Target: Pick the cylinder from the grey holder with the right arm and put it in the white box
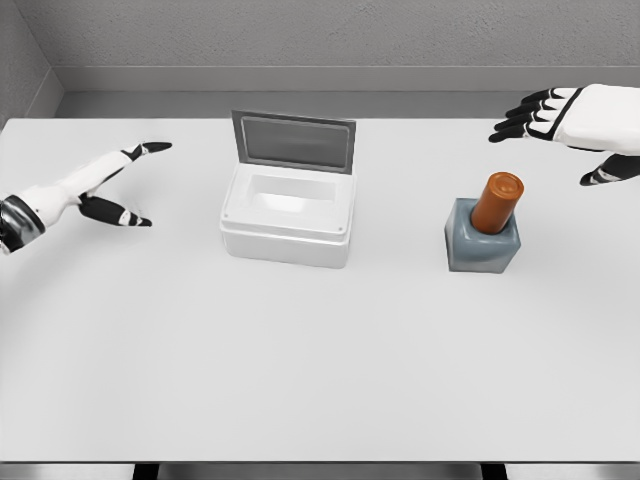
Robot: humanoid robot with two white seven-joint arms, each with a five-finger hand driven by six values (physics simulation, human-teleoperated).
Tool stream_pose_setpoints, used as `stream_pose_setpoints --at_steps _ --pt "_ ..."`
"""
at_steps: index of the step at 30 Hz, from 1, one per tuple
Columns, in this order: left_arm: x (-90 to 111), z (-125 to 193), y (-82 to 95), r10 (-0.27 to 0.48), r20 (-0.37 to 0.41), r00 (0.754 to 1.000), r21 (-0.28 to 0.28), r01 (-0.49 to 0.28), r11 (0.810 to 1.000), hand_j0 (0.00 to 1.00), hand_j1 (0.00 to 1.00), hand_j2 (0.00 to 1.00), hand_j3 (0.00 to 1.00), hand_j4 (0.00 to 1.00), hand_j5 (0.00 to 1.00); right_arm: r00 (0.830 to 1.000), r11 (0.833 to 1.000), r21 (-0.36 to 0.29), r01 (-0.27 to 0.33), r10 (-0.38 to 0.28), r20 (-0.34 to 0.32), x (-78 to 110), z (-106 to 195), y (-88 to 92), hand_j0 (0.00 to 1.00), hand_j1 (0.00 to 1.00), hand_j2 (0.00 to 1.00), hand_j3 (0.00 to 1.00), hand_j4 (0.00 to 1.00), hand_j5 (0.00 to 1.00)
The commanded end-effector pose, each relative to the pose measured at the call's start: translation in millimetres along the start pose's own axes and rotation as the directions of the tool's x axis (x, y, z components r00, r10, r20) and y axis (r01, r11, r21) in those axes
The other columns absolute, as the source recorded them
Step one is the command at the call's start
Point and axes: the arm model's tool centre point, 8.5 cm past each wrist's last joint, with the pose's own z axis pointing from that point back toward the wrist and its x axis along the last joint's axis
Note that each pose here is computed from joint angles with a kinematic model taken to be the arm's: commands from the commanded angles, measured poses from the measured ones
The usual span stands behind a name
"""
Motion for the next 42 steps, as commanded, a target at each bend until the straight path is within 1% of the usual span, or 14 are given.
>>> stream_pose_setpoints --at_steps 1,2,3,4,8,9,10,13,14,16,24,32,37,42 --pt "-10 2 -9.6 0.078 -0.019 0.997 -0.074 -0.079 0.994 1.0 1.0 1.0 1.0 1.0 1.0 1.0 1.0 -0.002 0.002 -0.002 0.006 1.1 -2 -0.6 1.0 1.0 1.0 1.0 1.0 1.0" --pt "-11 1 -5.8 0.092 -0.021 0.996 -0.101 -0.093 0.99 1.0 1.0 1.0 1.0 1.0 1.0 1.0 1.0 -0.007 0.007 -0.007 0.011 1.7 -4 0.1 1.0 1.0 1.0 1.0 1.0 1.0" --pt "-13 -4 -6.5 0.109 -0.03 0.994 -0.134 -0.112 0.985 1.0 1.0 1.0 1.0 1.0 1.0 1.0 0.999 -0.05 0.004 -0.002 0.025 3.8 -10 -5.5 1.0 1.0 1.0 1.0 1.0 1.0" --pt "-16 -3 1.3 0.132 -0.036 0.991 -0.104 -0.135 0.985 1.0 1.0 1.0 1.0 1.0 1.0 0.999 0.997 -0.079 0.016 -0.013 0.029 4.4 -11 -2.8 1.0 1.0 1.0 1.0 1.0 1.0" --pt "-7 -11 20.7 0.155 0.0 0.988 -0.043 -0.155 0.987 1.0 1.0 1.0 1.0 1.0 1.0 0.998 0.998 -0.05 0.031 -0.028 0.048 9.7 -15 9.9 1.0 1.0 1.0 1.0 1.0 1.0" --pt "-8 -14 23.4 0.194 -0.002 0.981 -0.012 -0.194 0.981 1.0 1.0 1.0 1.0 1.0 1.0 0.998 0.999 -0.045 0.029 -0.026 0.054 10.6 -18 10.0 1.0 1.0 1.0 1.0 1.0 1.0" --pt "-5 -16 36.6 0.199 0.001 0.98 0.017 -0.199 0.98 1.0 1.0 1.0 1.0 1.0 1.0 0.997 0.999 -0.02 0.044 -0.043 0.064 12.8 -21 19.6 1.0 1.0 1.0 1.0 1.0 1.0" --pt "-3 -32 33.1 0.266 -0.01 0.964 0.035 -0.266 0.963 1.0 1.0 1.0 1.0 1.0 1.0 0.996 0.997 -0.026 0.07 -0.069 0.051 10.4 -17 24.8 1.0 1.0 1.0 1.0 1.0 1.0" --pt "-2 -33 41.0 0.281 -0.009 0.96 0.06 -0.28 0.958 1.0 1.0 1.0 1.0 1.0 1.0 0.996 0.997 -0.025 0.072 -0.071 0.053 11.1 -17 25.7 1.0 1.0 1.0 1.0 1.0 1.0" --pt "0 -40 36.0 0.297 -0.01 0.955 0.053 -0.296 0.954 1.0 1.0 1.0 1.0 1.0 1.0 0.993 0.994 -0.023 0.11 -0.109 0.047 10.0 -15 32.7 1.0 1.0 1.0 1.0 1.0 1.0" --pt "4 -55 22.4 0.34 -0.042 0.939 0.027 -0.339 0.94 1.0 1.0 1.0 1.0 1.0 1.0 0.994 0.997 0.012 0.082 -0.083 0.074 14.8 -25 28.9 1.0 1.0 1.0 1.0 1.0 1.0" --pt "5 -56 20.4 0.339 -0.042 0.94 0.022 -0.338 0.941 1.0 1.0 1.0 1.0 1.0 1.0 0.992 0.998 0.015 0.068 -0.069 0.102 19.1 -36 23.8 1.0 1.0 1.0 1.0 1.0 1.0" --pt "9 -62 16.0 0.35 -0.032 0.936 0.016 -0.349 0.937 1.0 1.0 1.0 1.0 1.0 1.0 0.995 0.998 0.016 0.067 -0.068 0.067 7.5 -33 24.1 1.0 1.0 1.0 1.0 1.0 1.0" --pt "10 -64 14.1 0.349 -0.029 0.937 0.012 -0.348 0.937 1.0 1.0 1.0 1.0 1.0 1.0 0.994 0.996 0.015 0.085 -0.085 0.068 7.0 -34 27.3 1.0 1.0 1.0 1.0 1.0 1.0"
